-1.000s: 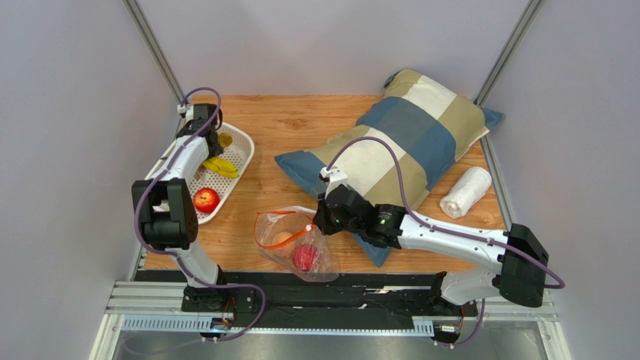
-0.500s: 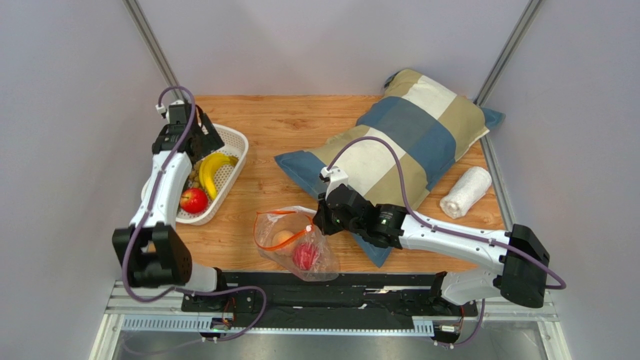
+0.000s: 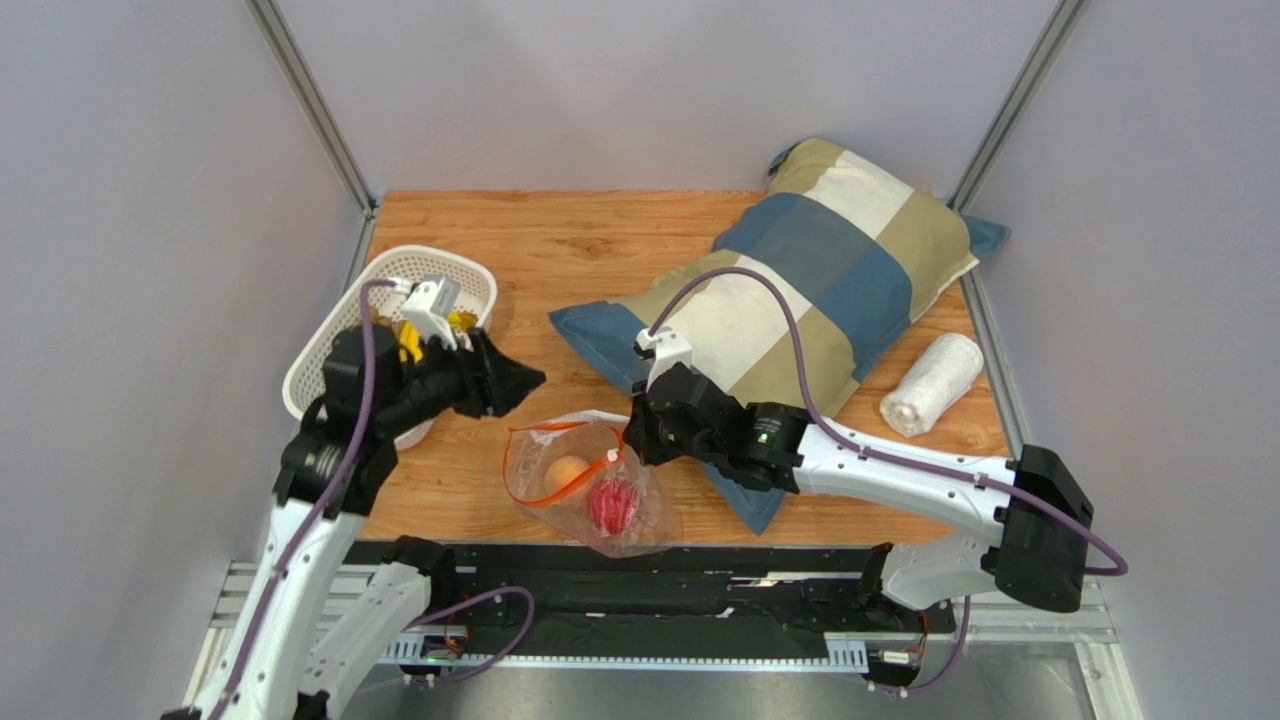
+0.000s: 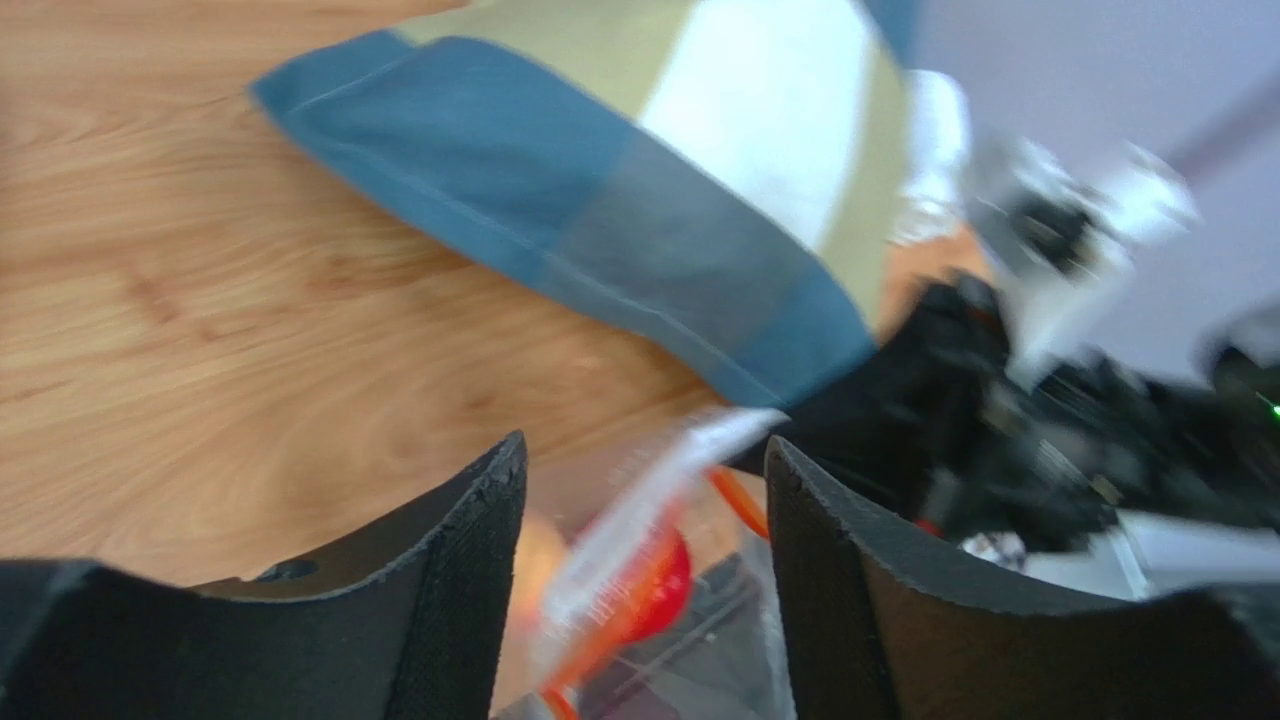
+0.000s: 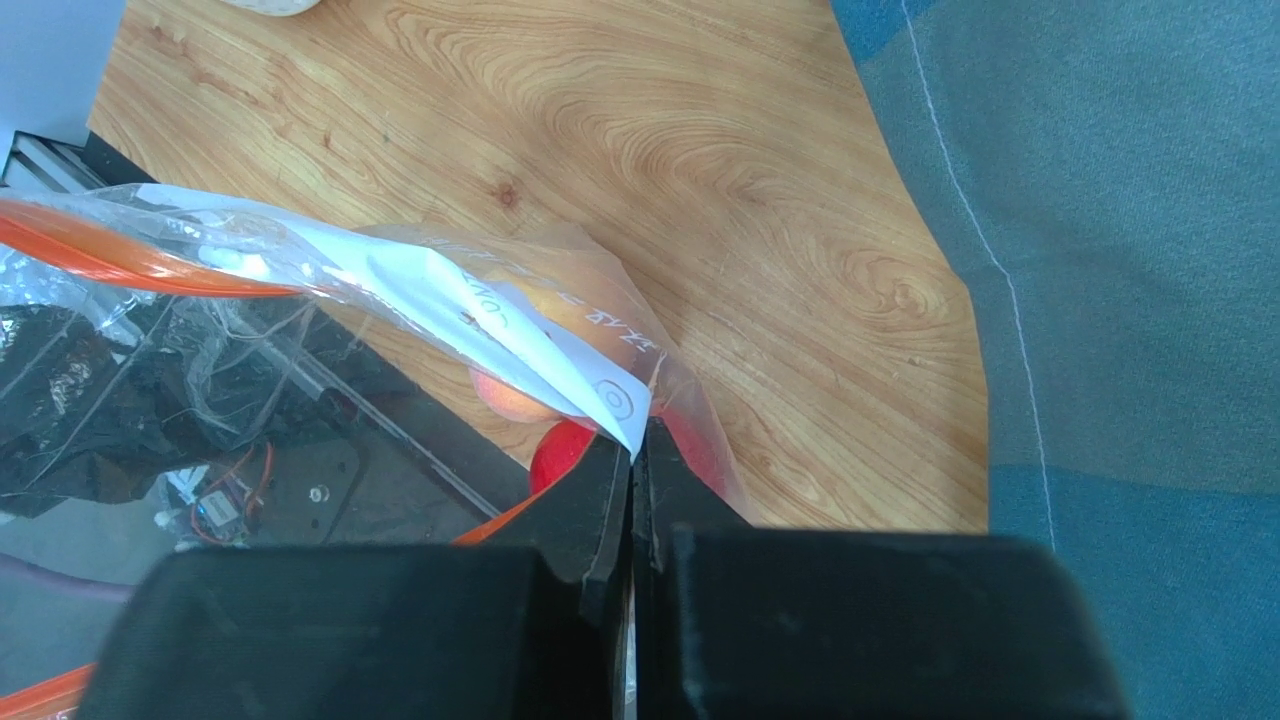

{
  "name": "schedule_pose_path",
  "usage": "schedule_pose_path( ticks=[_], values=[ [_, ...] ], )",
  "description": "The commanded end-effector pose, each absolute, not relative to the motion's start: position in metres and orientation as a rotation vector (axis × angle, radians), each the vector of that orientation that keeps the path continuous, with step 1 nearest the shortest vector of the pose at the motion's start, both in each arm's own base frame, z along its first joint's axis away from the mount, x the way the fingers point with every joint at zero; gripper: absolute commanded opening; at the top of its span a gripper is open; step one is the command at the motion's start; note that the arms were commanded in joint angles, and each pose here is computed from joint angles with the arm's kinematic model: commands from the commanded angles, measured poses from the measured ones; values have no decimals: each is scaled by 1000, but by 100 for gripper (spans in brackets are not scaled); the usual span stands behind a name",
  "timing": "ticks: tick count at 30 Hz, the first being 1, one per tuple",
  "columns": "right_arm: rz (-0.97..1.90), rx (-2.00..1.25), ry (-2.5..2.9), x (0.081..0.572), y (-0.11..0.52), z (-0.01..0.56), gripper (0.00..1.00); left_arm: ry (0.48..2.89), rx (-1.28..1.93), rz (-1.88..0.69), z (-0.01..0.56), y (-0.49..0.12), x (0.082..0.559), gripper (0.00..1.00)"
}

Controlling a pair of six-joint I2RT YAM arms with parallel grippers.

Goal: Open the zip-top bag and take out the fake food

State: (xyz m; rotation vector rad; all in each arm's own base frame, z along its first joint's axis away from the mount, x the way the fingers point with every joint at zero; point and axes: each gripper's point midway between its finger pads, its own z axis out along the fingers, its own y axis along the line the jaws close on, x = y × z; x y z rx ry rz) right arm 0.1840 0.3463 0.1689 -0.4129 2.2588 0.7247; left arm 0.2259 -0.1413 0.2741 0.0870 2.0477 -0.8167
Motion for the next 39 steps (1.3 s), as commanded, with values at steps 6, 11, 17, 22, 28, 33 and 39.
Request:
schedule_pose_path(
  ticks=[6,11,17,22,28,33,39],
  values=[
    [721,-388,2178,206,361,196,0,1836,436,-1280,303,-189,119,54],
    [742,-401,2166,213,376,201,0,2008,444,-1338,264,-201,119,53],
    [755,-400,2156,216,381,207,0,2200,449,-1286,232,-207,125,40],
    [762,-379,2153,218,381,213,0,2348,448,-1042,208,-205,135,30],
    [797,-357,2168,213,379,218,0,2222,304,-846,217,-195,158,21],
    [809,-357,2172,208,374,217,0,2056,216,-916,240,-186,155,23],
    [824,-356,2168,206,374,220,0,2030,203,-946,235,-186,153,30]
  ],
)
